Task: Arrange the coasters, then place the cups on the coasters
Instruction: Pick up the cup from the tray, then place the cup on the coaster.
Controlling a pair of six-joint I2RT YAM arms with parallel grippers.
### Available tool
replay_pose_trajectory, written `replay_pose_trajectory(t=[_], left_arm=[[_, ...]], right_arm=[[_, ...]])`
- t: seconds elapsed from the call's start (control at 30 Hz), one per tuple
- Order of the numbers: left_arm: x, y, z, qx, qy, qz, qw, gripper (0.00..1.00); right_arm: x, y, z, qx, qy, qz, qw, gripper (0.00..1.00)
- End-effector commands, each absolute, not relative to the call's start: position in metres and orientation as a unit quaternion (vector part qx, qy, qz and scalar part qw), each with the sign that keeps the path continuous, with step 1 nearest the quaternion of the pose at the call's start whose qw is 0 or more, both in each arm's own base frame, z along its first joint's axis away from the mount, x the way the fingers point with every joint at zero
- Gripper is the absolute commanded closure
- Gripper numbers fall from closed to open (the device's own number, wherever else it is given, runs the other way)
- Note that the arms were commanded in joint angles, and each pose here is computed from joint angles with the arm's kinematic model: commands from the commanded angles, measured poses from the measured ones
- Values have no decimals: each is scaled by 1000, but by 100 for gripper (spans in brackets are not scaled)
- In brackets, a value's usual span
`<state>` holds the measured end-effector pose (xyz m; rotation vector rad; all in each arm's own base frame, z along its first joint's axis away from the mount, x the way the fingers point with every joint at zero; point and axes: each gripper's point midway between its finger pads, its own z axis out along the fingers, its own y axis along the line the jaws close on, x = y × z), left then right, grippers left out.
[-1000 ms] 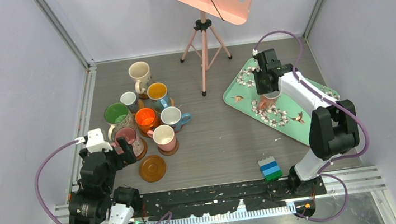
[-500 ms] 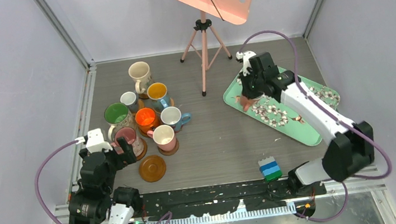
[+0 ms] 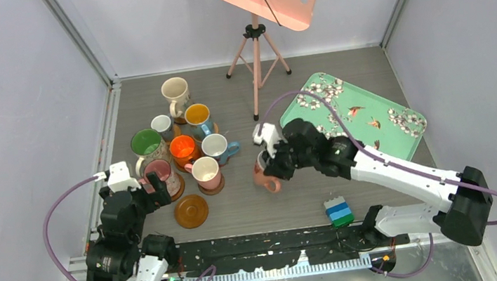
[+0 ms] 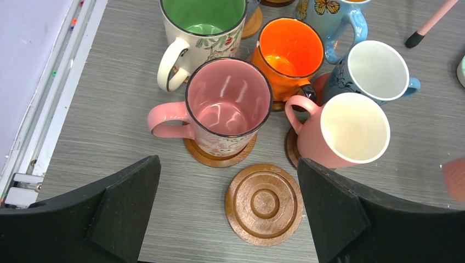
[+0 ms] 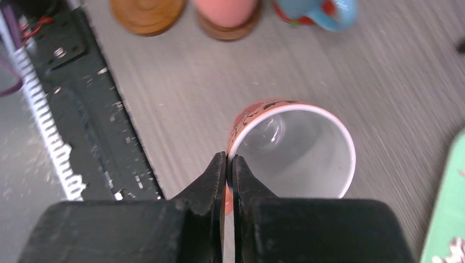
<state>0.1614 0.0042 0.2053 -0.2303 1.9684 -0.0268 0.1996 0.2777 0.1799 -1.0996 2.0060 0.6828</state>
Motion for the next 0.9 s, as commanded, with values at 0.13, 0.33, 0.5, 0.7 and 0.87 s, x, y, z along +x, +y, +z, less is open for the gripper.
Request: replay_pose_trajectory(t=[0.13,0.33,0.5,0.7,0.87], left_arm=[[163,6,217,-112,815,-15,568,1],[163,6,217,-114,815,-17,568,1],[164,5,218,-114,816,-20,567,1],[165,4,233,-127,802,-34,582,1],[170,2,245,-137,792,-44,593,1]], right_arm=[[133,371,231,-586,608,322,428,95],[99,425,230,-666,519,337,417,95],[83,455,219,-734,423,329,417,95],[77,479,217,-785,353,303,409,95],[81,491,208,-816,331,277,385,95]])
